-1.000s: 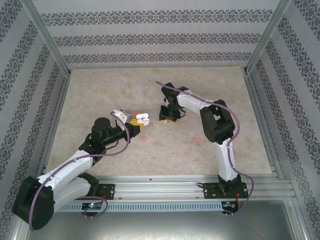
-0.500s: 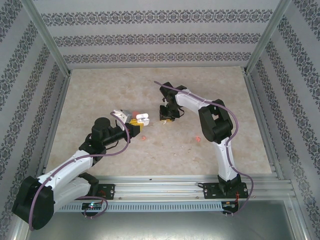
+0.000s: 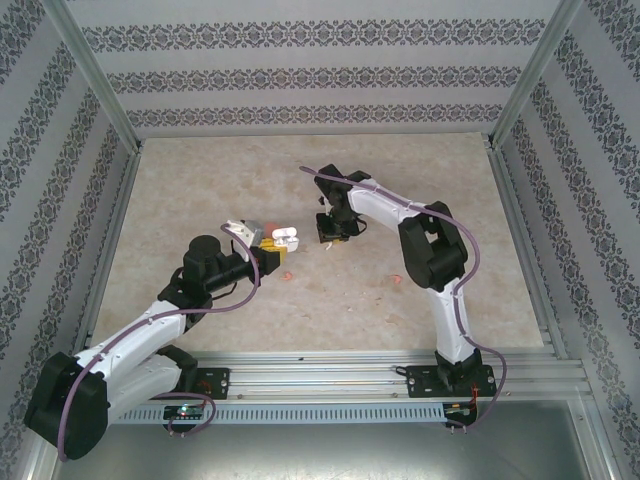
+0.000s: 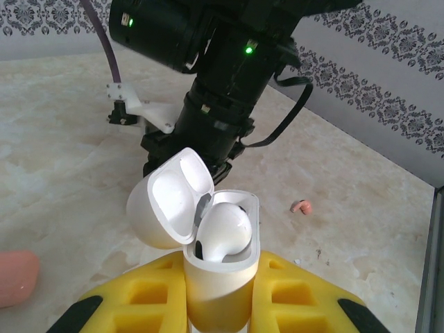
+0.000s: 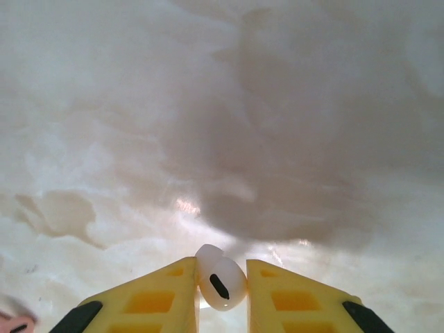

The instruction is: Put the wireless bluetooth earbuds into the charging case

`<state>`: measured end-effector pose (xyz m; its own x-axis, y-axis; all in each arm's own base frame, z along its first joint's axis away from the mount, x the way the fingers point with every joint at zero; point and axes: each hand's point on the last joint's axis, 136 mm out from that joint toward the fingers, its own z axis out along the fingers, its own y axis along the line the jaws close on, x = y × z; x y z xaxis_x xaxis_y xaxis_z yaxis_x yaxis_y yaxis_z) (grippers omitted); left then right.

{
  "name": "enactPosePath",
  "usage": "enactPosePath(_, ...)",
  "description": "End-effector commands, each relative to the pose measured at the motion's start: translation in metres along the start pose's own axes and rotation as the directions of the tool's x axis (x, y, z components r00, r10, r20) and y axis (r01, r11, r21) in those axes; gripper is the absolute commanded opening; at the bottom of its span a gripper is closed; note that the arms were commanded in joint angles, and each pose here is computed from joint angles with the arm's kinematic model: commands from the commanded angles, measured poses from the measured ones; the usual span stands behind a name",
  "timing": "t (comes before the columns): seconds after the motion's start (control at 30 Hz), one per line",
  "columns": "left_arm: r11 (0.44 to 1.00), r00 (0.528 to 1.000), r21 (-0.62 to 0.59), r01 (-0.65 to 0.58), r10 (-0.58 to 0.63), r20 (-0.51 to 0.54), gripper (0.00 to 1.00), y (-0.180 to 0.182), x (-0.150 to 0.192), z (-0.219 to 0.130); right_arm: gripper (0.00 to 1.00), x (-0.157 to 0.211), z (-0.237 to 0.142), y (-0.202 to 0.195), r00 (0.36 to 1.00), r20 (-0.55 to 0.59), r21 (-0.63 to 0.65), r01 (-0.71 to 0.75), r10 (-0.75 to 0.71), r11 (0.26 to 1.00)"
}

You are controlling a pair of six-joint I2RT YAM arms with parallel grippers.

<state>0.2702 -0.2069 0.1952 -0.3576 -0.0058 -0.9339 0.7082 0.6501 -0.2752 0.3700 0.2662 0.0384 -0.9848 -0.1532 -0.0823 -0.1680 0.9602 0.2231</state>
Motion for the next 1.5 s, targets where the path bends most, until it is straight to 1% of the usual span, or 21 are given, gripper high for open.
enactPosePath(0.0,0.999,0.998,0.033,-0.028,0.026,0.051,0.0,-0.008,-0.01,-0.003,0.2,0.004,-0.039,0.003,0.992,0.069,0.054,0.097,-0.101,0.994)
enactPosePath(0.2,0.998,0.997,0.045,-0.035,0.032,0.066,0.0,-0.01,-0.016,-0.001,0.19,0.004,-0.078,0.01,0.965,0.185,0.077,0.174,-0.185,0.982)
enactPosePath(0.4,0.997,0.993,0.075,0.022,-0.031,0.116,0.0,-0.012,-0.026,0.003,0.19,0.008,-0.113,0.025,0.911,0.294,0.105,0.27,-0.289,0.957)
enactPosePath(0.53,0.993,0.992,0.1,0.058,-0.069,0.108,0.0,-0.012,-0.02,0.011,0.19,0.017,-0.131,0.035,0.878,0.345,0.114,0.313,-0.333,0.943)
enactPosePath(0.73,0.992,0.997,0.117,0.05,-0.057,0.056,0.0,-0.022,-0.023,0.022,0.19,0.022,-0.158,0.044,0.836,0.452,0.069,0.314,-0.311,0.947)
enactPosePath(0.83,0.991,0.997,0.125,0.048,-0.055,0.057,0.0,-0.027,-0.028,0.026,0.19,0.022,-0.176,0.046,0.806,0.506,0.061,0.32,-0.306,0.945)
enactPosePath(1.0,0.989,0.997,0.141,0.04,-0.049,0.059,0.0,-0.034,-0.034,0.029,0.19,0.027,-0.215,0.049,0.739,0.599,0.058,0.343,-0.308,0.938)
enactPosePath(1.17,0.99,0.999,0.14,-0.017,0.01,0.046,0.0,-0.039,-0.044,0.024,0.19,0.036,-0.245,0.061,0.652,0.697,0.024,0.395,-0.299,0.918)
enactPosePath(1.4,0.986,0.996,0.16,-0.045,0.033,0.078,0.0,-0.047,-0.062,0.019,0.19,0.049,-0.278,0.09,0.512,0.784,0.035,0.528,-0.351,0.849)
enactPosePath(1.47,0.982,0.994,0.181,-0.061,0.043,0.101,0.0,-0.052,-0.067,0.018,0.22,0.055,-0.284,0.098,0.469,0.8,0.053,0.566,-0.374,0.823)
